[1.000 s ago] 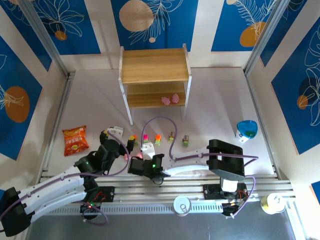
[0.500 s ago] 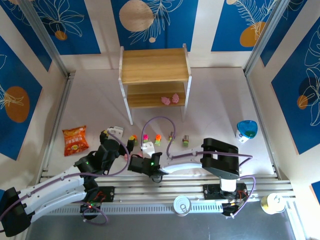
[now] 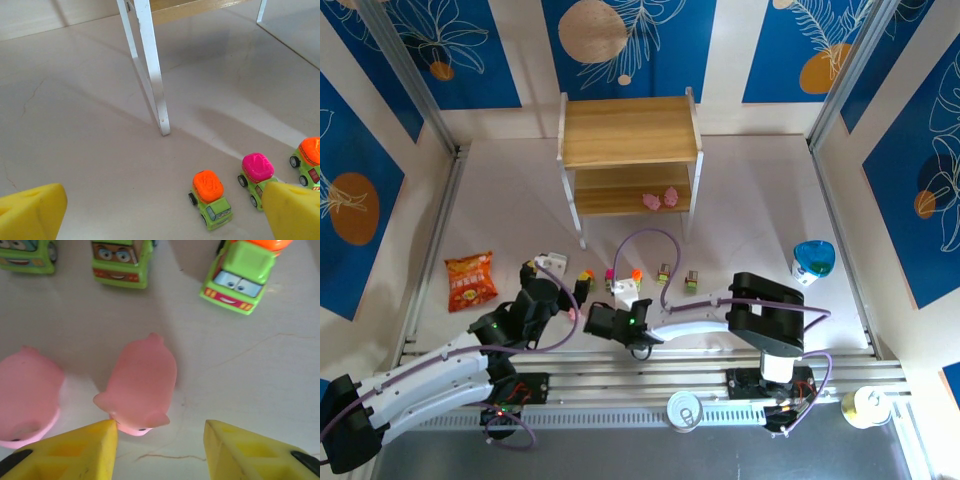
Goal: Place and organize the plastic toys onto the shelf
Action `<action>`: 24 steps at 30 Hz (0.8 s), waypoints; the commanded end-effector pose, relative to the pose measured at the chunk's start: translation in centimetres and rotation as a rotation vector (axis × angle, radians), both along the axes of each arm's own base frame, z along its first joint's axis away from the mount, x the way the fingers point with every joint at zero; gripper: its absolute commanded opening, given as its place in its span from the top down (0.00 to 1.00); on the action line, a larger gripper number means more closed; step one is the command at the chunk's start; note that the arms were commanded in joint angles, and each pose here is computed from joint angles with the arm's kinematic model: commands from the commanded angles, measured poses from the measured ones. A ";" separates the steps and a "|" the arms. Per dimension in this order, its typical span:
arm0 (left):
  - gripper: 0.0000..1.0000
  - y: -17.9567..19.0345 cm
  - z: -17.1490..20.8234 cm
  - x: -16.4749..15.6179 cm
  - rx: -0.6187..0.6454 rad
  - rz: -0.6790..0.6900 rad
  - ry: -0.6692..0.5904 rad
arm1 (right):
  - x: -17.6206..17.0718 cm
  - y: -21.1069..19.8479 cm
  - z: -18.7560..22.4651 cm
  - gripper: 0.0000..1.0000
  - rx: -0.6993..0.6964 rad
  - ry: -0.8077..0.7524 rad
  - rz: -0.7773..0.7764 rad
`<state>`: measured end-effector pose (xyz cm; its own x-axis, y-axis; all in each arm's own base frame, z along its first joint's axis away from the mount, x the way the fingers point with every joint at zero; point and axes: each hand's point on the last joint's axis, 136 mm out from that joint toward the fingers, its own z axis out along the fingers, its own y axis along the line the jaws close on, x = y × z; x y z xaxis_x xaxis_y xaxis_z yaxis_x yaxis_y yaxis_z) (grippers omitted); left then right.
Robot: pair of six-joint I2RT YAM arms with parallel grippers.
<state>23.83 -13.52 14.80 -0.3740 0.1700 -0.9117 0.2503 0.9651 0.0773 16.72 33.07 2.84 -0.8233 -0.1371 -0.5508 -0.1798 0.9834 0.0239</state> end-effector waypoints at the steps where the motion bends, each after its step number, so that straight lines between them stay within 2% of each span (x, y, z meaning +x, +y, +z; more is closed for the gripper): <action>1: 0.00 0.1 -0.2 0.1 -0.019 0.007 0.009 | 0.3 -2.4 0.4 0.51 -0.058 -0.025 -0.041; 16: 0.00 0.0 -0.2 0.1 -0.018 0.005 0.010 | 0.1 0.9 0.9 0.48 -0.022 -0.039 0.012; 24: 0.00 0.0 -0.2 0.1 -0.018 0.004 0.011 | 0.9 0.3 0.5 0.48 -0.042 -0.045 -0.023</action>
<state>23.79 -13.65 14.74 -0.3765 0.1702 -0.9107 0.2581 0.9633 0.0733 16.92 33.98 3.29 -0.8095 -0.1504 -0.5675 -0.1860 0.9825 0.0049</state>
